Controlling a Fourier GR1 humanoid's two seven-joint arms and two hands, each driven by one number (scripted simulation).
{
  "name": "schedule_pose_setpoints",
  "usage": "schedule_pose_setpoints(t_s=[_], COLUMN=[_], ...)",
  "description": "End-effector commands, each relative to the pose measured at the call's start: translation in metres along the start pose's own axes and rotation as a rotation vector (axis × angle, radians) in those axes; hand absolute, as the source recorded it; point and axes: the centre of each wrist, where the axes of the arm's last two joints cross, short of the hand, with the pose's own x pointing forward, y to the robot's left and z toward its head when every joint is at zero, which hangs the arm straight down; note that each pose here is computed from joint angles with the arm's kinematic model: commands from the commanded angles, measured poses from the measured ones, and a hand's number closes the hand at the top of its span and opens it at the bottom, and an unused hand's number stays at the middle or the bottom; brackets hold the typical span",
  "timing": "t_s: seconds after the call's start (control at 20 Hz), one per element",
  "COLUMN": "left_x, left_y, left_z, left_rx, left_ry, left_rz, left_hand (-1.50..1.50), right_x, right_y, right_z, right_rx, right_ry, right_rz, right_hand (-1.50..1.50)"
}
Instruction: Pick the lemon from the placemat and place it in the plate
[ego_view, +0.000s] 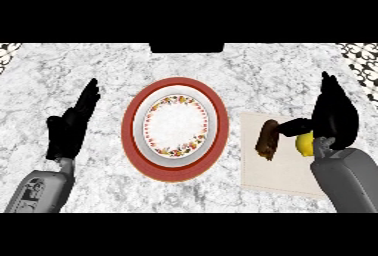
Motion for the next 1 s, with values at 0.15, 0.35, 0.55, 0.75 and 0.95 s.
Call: schedule_pose_setpoints(t_s=[0.15, 0.35, 0.55, 0.75, 0.95], left_x=[0.005, 0.001, 0.015, 0.022, 0.004], left_y=[0.003, 0.006, -0.009, -0.003, -0.001], left_z=[-0.005, -0.005, -0.016, -0.010, -0.002], left_rx=[-0.006, -0.028, -0.008, -0.011, -0.016], left_ry=[-0.008, -0.001, -0.022, -0.017, -0.021], left_rz=[-0.006, 0.004, 0.010, 0.007, -0.002], left_hand=[0.00, 0.00, 0.00, 0.00, 0.00], right_x=[0.014, 0.026, 0.019, -0.017, -0.027], right_y=[-0.044, -0.039, -0.038, -0.013, -0.022], right_z=[-0.001, -0.011, -0.022, -0.020, -0.041], right_rx=[0.160, 0.195, 0.225, 0.287, 0.338], right_ry=[0.186, 0.246, 0.254, 0.287, 0.329], right_rz=[0.151, 0.135, 0.135, 0.172, 0.233], right_hand=[-1.50, -1.50, -1.50, -1.50, -1.50])
